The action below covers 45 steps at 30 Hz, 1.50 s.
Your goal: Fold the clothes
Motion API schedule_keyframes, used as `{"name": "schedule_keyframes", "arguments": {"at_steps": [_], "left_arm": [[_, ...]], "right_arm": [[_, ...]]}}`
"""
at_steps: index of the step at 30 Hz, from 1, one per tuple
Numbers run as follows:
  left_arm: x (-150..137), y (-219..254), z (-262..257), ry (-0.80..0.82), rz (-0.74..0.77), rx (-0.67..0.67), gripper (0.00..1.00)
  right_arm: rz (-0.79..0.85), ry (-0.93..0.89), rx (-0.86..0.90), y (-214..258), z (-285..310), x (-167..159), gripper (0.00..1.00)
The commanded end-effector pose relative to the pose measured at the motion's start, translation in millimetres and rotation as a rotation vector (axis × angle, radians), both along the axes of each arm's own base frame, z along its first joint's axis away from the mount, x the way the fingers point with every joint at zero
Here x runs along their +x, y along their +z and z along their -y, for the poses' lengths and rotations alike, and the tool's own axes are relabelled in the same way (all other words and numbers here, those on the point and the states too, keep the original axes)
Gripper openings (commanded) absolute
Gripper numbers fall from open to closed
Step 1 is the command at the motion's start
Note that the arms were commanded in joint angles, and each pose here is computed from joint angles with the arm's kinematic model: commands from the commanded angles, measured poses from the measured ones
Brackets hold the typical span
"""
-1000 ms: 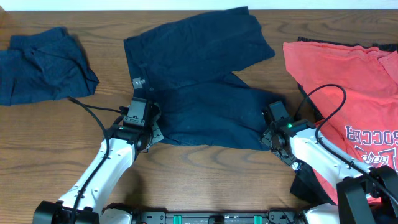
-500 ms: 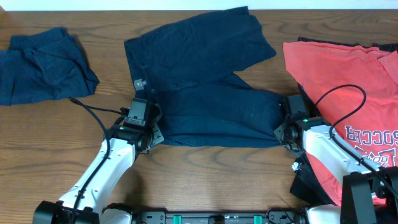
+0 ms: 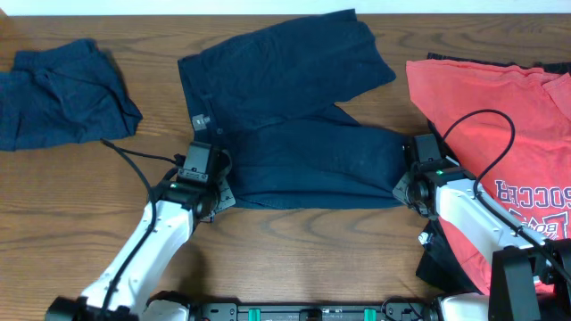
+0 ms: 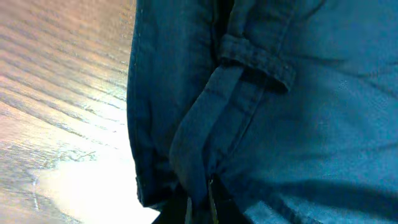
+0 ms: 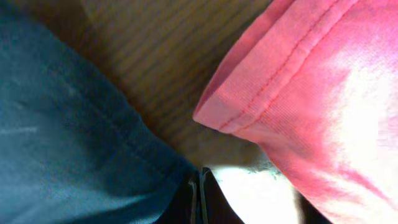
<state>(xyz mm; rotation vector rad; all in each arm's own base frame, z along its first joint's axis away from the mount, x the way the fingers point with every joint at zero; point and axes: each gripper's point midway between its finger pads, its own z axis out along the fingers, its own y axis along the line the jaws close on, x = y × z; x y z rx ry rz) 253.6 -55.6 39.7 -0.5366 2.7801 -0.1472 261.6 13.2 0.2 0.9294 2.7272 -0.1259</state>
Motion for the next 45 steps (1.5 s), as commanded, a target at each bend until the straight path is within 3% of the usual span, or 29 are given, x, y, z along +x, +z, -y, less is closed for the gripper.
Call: {"name": "schedule_keyframes", "arguments": {"at_steps": [1,8,19,37,45], "left_arm": [[13,27,-4,-0.022,0.103,0.023,0.06],[11,59,-4,-0.035,0.214,0.005,0.06],[-15,65,-2,-0.067,0.182,0.009,0.06],[1,147,42,-0.197,0.472,-0.095,0.06],[-6,188,62,-0.267,0.581,-0.153,0.06]], "right_arm": [[0.035,0.046,-0.114,17,19,9,0.01],[0.175,0.090,-0.167,70,24,32,0.01],[0.332,0.098,-0.255,139,29,20,0.01],[0.612,0.125,-0.324,211,10,13,0.01],[0.723,0.124,-0.349,256,0,18,0.02]]}}
